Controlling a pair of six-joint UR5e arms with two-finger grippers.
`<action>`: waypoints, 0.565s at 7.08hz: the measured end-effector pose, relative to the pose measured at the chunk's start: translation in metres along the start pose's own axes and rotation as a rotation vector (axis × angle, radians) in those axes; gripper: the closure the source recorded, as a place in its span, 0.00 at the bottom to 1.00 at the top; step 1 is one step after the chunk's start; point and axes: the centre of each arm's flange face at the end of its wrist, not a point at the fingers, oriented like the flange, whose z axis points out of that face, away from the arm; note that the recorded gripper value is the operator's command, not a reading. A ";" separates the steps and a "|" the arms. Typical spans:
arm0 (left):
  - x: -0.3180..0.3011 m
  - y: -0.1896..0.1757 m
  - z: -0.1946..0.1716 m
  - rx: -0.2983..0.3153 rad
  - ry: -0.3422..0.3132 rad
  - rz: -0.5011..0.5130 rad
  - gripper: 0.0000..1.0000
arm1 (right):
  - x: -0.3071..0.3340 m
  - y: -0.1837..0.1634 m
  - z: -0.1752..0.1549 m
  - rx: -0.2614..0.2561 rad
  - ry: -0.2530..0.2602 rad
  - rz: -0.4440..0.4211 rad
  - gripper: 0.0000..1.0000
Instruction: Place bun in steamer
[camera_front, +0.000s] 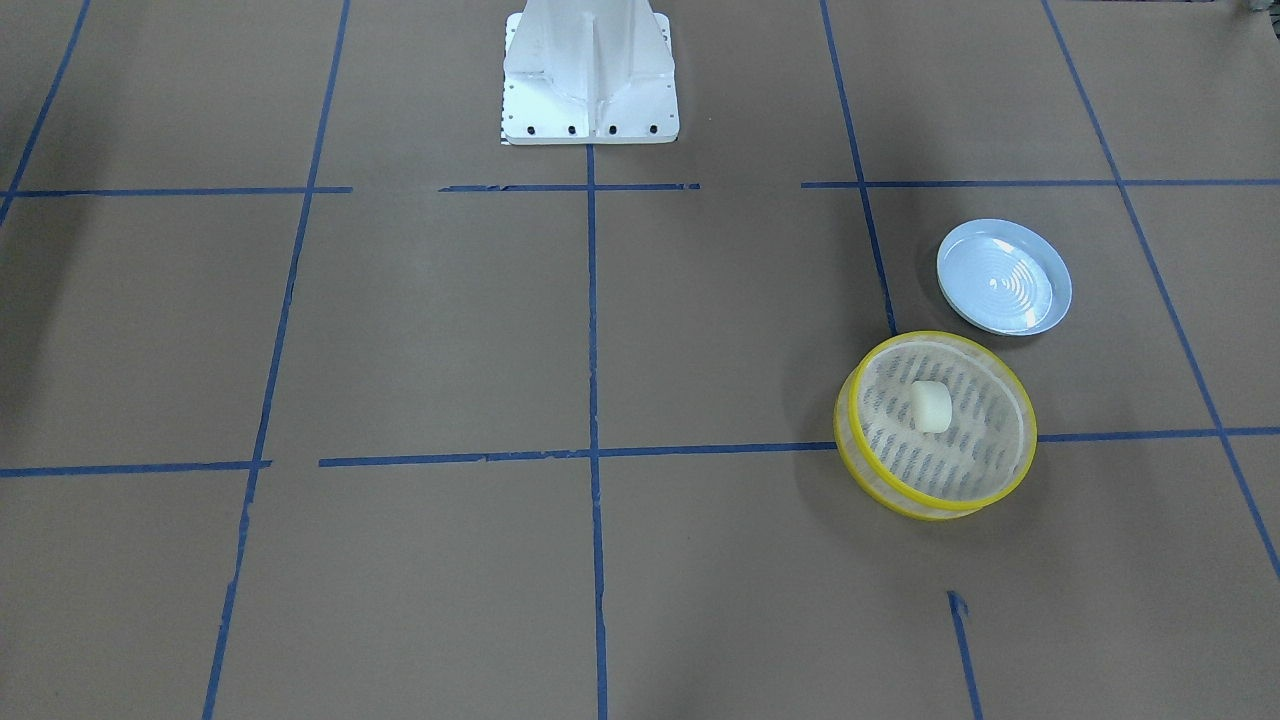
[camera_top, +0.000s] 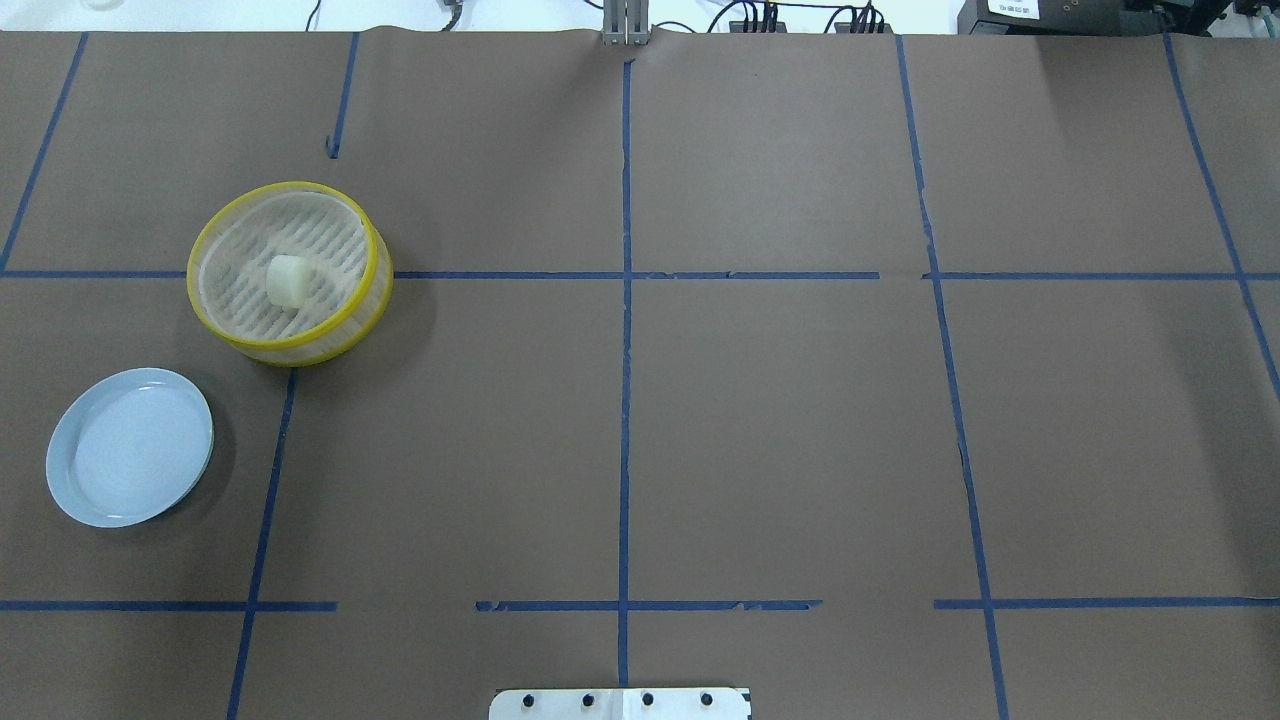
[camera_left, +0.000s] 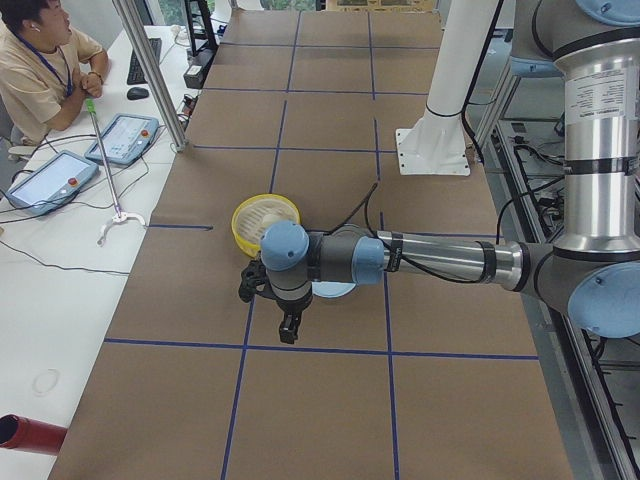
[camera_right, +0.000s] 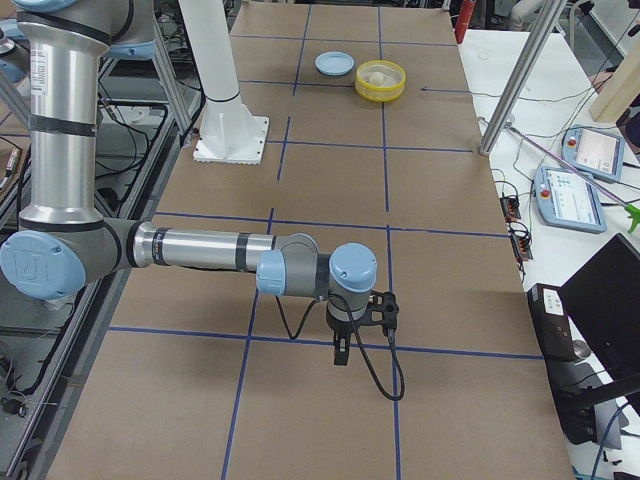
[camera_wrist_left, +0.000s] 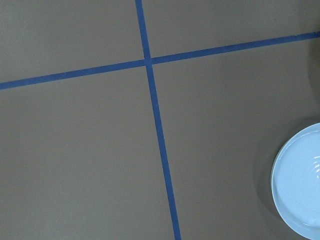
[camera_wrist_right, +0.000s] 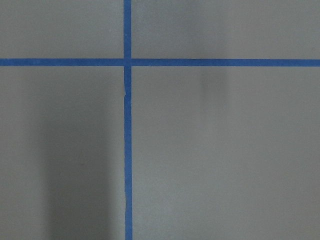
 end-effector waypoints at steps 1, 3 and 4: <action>-0.002 0.000 -0.001 -0.004 -0.027 0.004 0.00 | 0.000 0.000 0.000 0.000 0.000 0.000 0.00; -0.002 -0.004 -0.002 -0.006 -0.042 0.007 0.00 | 0.000 0.000 0.000 0.000 0.000 0.000 0.00; -0.001 -0.006 -0.003 -0.006 -0.044 0.007 0.00 | 0.000 0.000 0.000 0.000 0.000 0.000 0.00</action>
